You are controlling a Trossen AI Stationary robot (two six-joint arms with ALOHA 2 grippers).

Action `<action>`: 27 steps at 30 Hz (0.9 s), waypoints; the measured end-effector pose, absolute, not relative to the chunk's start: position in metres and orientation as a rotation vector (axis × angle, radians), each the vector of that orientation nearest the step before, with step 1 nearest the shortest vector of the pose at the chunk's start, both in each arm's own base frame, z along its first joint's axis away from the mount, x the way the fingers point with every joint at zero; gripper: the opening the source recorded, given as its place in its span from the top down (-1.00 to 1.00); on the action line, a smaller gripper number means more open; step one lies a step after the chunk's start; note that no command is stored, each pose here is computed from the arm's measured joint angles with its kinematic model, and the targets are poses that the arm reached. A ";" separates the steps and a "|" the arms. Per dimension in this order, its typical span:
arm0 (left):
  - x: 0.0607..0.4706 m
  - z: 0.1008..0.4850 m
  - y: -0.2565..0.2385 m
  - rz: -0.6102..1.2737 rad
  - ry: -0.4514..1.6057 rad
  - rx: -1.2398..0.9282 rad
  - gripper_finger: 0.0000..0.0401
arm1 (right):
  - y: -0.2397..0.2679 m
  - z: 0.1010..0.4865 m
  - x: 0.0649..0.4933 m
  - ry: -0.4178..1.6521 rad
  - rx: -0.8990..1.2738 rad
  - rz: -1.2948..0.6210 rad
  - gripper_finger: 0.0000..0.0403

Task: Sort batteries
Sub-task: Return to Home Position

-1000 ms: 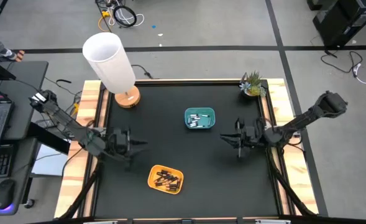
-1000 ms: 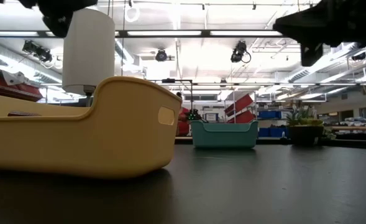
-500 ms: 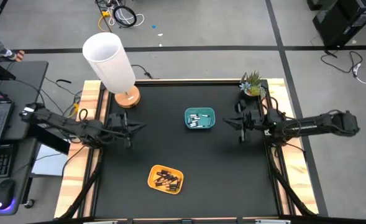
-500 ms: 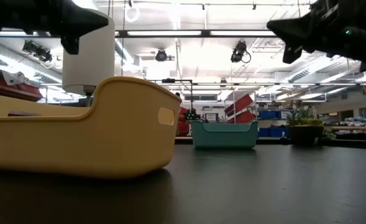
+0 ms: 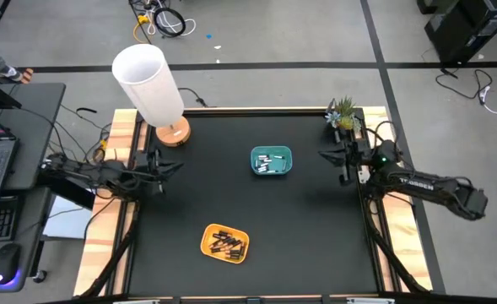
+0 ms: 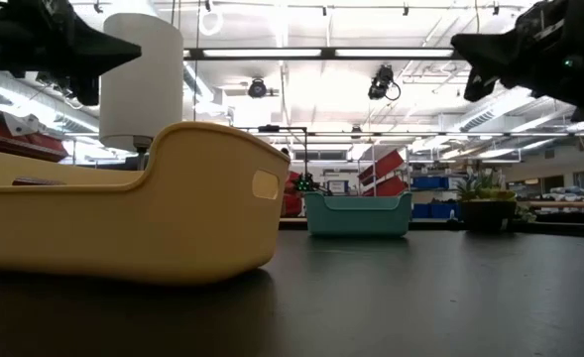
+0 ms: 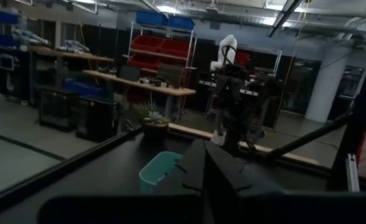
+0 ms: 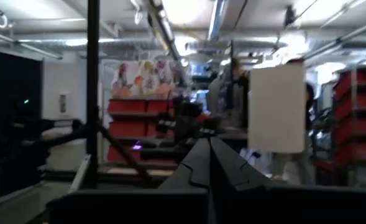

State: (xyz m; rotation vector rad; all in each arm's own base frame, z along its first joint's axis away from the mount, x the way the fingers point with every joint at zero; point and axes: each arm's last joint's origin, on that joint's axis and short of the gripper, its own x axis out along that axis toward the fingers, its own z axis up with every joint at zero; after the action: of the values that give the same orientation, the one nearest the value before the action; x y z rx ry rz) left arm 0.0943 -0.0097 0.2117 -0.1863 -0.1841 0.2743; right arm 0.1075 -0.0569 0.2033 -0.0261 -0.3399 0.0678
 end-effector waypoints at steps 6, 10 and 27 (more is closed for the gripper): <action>0.084 0.208 -0.007 0.277 -0.172 -0.166 0.93 | -0.062 0.212 0.090 -0.382 -0.062 0.042 1.00; 0.085 0.205 -0.007 0.286 -0.140 -0.151 0.93 | -0.065 0.215 0.082 -0.389 -0.091 0.008 1.00; 0.089 0.197 -0.015 0.019 -0.151 -0.108 0.90 | -0.072 0.209 0.077 -0.325 0.171 -0.016 1.00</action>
State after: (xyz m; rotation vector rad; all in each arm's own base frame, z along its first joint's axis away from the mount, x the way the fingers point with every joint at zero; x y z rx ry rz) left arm 0.0889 -0.0155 0.1973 -0.1084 -0.1512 0.0186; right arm 0.0772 -0.0717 0.2092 0.1711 -0.3246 -0.0155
